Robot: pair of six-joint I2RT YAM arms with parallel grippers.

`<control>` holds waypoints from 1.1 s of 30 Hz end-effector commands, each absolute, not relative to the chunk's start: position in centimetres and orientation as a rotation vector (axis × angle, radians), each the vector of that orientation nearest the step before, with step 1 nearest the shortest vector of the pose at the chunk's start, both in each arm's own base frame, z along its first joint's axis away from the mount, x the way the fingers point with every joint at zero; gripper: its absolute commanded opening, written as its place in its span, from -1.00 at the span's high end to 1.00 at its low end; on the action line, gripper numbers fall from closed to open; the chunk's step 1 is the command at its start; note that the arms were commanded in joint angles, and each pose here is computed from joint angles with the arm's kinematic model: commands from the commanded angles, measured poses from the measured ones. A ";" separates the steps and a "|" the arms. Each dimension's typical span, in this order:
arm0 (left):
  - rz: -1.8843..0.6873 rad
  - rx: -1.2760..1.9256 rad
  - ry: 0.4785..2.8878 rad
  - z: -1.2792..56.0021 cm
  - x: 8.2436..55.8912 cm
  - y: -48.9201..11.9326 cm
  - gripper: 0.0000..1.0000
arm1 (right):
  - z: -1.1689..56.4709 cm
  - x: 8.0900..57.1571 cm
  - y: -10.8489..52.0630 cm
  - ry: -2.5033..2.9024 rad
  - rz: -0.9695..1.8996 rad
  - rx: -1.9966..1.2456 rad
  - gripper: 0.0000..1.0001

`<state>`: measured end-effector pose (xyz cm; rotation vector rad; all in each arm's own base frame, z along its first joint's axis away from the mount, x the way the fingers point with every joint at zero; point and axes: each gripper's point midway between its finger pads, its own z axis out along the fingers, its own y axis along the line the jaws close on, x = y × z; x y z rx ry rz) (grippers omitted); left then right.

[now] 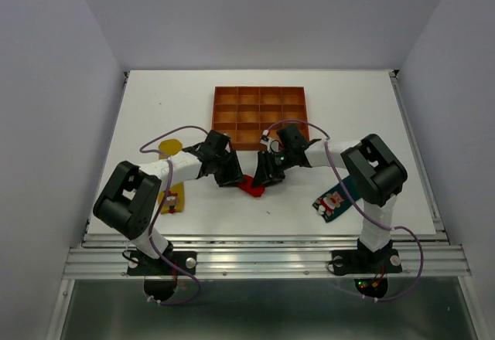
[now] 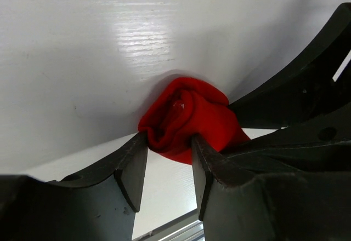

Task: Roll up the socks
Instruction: Pick up the sock at the center of the board.

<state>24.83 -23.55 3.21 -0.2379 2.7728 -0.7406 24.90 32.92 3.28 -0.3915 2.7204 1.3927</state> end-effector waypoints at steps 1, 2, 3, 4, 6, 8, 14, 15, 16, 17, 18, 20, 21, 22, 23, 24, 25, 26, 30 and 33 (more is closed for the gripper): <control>-0.569 -0.251 2.844 1.1 23.8 -22.3 0.09 | 3.8 26.5 31.4 2.681 1.208 -0.420 0.03; -0.569 -0.246 2.844 1.1 23.9 -22.5 0.09 | 4.7 26.9 31.3 2.651 1.190 -0.430 0.00; -0.556 -0.250 2.846 1.1 23.8 -22.3 0.09 | 5.0 26.8 31.4 2.642 1.172 -0.455 -0.03; -0.554 -0.250 2.850 1.0 23.8 -22.4 0.10 | 5.4 27.0 31.4 2.626 1.158 -0.465 -0.04; -0.532 -0.260 2.845 1.1 23.9 -22.2 0.10 | 6.2 27.4 31.1 2.604 1.094 -0.476 -0.08; -0.509 -0.266 2.850 1.0 23.9 -22.0 0.10 | 6.3 28.0 30.6 2.587 0.987 -0.497 -0.13; -0.496 -0.272 2.853 1.0 23.9 -22.2 0.11 | 8.2 28.3 30.0 2.475 0.811 -0.610 -0.17; -0.498 -0.269 2.852 1.1 23.9 -22.3 0.11 | 8.9 27.5 30.8 2.415 0.780 -0.711 -0.17; -0.497 -0.270 2.854 1.1 23.9 -22.3 0.11 | 9.2 27.3 31.1 2.386 0.741 -0.747 -0.19; -0.496 -0.270 2.855 1.1 23.9 -22.3 0.11 | 9.3 27.2 31.3 2.356 0.690 -0.781 -0.19; -0.488 -0.269 2.854 1.1 24.0 -22.3 0.12 | 9.5 27.3 31.5 2.319 0.636 -0.810 -0.19; -0.489 -0.269 2.855 1.1 24.0 -22.4 0.12 | 10.2 26.5 32.7 2.249 0.620 -0.881 -0.19; -0.483 -0.268 2.859 1.1 23.9 -22.4 0.12 | 10.5 26.3 33.2 2.225 0.628 -0.900 -0.19; -0.485 -0.270 2.857 1.1 23.9 -22.4 0.13 | 10.6 26.0 33.8 2.206 0.627 -0.922 -0.19; -0.485 -0.268 2.858 1.1 23.9 -22.5 0.13 | 10.6 25.9 34.0 2.192 0.617 -0.939 -0.19; -0.484 -0.266 2.860 1.1 23.8 -22.5 0.13 | 10.4 25.9 34.1 2.178 0.597 -0.964 -0.19; -0.483 -0.269 2.861 1.1 23.8 -22.5 0.13 | 10.3 25.8 34.3 2.168 0.579 -0.976 -0.19; -0.483 -0.271 2.860 1.1 23.8 -22.4 0.13 | 10.3 25.7 34.5 2.154 0.569 -0.999 -0.19; -0.485 -0.271 2.862 1.1 23.8 -22.5 0.13 | 9.5 24.9 35.4 2.126 0.527 -1.045 -0.19; -0.489 -0.265 2.864 1.1 23.8 -22.6 0.14 | 8.8 24.8 35.6 2.099 0.484 -1.095 -0.20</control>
